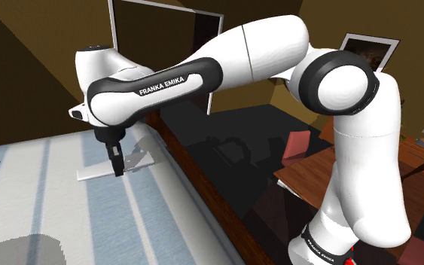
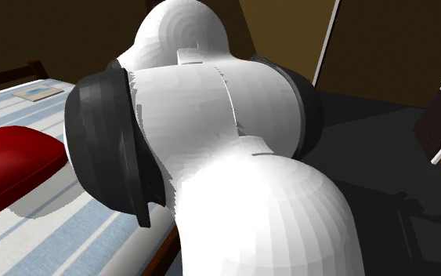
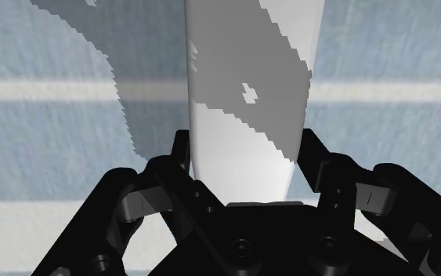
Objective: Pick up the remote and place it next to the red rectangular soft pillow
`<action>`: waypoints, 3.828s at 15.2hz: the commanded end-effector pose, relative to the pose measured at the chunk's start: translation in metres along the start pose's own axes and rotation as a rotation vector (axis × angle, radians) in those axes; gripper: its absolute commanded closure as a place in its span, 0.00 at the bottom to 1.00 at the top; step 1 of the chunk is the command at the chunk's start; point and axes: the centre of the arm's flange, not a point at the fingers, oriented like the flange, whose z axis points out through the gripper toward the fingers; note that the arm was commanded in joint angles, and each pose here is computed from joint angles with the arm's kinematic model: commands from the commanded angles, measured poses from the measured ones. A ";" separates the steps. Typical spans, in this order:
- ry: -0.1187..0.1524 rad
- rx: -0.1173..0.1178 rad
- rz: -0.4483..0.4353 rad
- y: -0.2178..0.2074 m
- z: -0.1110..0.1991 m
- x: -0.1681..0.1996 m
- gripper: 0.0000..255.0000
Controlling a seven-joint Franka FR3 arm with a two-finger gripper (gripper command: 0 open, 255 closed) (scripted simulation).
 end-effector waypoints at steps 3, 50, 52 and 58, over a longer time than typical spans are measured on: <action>0.000 0.000 0.000 0.001 -0.021 0.000 1.00; 0.000 0.000 0.000 -0.260 -0.163 0.026 1.00; 0.000 0.000 0.000 -0.286 -0.164 0.029 1.00; 0.000 0.000 0.000 -0.365 -0.165 0.037 1.00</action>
